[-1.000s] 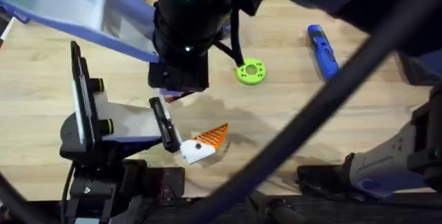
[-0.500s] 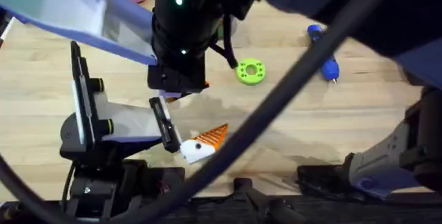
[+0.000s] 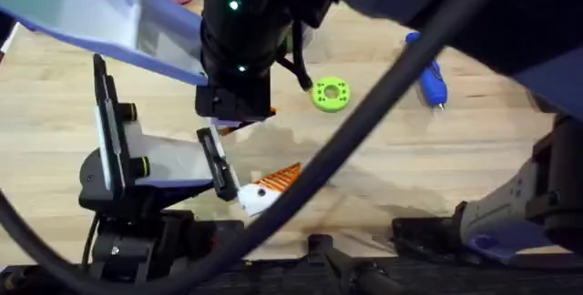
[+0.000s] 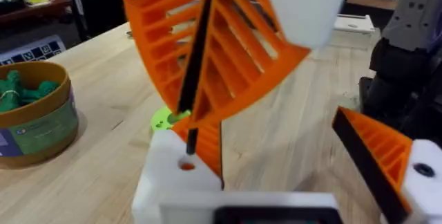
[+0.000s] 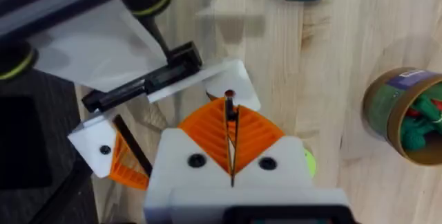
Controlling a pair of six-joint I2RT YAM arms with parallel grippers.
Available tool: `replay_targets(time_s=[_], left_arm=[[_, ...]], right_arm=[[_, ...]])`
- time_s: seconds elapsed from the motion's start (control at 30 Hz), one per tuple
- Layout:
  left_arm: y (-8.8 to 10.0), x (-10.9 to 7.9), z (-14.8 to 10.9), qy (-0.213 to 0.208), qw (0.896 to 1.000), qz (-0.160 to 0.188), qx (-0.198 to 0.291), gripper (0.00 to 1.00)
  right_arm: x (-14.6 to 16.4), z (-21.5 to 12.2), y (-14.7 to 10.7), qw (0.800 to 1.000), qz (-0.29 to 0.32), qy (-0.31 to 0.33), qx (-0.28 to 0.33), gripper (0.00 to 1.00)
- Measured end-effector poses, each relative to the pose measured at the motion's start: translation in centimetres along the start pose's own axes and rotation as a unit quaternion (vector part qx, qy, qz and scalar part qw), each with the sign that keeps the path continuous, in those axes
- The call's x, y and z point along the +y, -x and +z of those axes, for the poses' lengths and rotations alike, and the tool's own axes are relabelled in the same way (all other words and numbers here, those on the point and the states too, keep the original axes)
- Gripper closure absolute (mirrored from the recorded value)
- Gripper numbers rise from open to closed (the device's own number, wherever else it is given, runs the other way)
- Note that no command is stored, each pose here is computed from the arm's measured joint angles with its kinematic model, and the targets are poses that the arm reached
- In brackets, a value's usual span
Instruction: Pick up the gripper from the table and insert it into the empty holder that is missing its gripper. Then pick up a screw, insert it into the mounting hole, and use the screwdriver to tighten it. Finally, clean up the table by picking up the vegetable and placing it into the bucket.
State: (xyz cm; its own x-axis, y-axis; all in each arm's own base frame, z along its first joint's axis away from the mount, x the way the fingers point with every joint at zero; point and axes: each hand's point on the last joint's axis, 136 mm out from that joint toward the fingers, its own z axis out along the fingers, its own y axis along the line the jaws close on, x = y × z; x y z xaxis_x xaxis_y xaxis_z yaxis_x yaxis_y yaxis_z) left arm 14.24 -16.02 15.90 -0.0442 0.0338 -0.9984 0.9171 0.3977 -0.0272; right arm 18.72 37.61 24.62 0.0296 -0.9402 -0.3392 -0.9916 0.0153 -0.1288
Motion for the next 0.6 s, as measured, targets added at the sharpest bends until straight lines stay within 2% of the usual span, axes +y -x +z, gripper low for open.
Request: replay_targets(time_s=[0.6], left_arm=[[0.0, 0.0, 0.0, 0.0, 1.0, 0.0, 0.0, 0.014]], right_arm=[[0.04, 0.01, -0.01, 1.0, -0.003, -0.006, 0.004, 0.998]])
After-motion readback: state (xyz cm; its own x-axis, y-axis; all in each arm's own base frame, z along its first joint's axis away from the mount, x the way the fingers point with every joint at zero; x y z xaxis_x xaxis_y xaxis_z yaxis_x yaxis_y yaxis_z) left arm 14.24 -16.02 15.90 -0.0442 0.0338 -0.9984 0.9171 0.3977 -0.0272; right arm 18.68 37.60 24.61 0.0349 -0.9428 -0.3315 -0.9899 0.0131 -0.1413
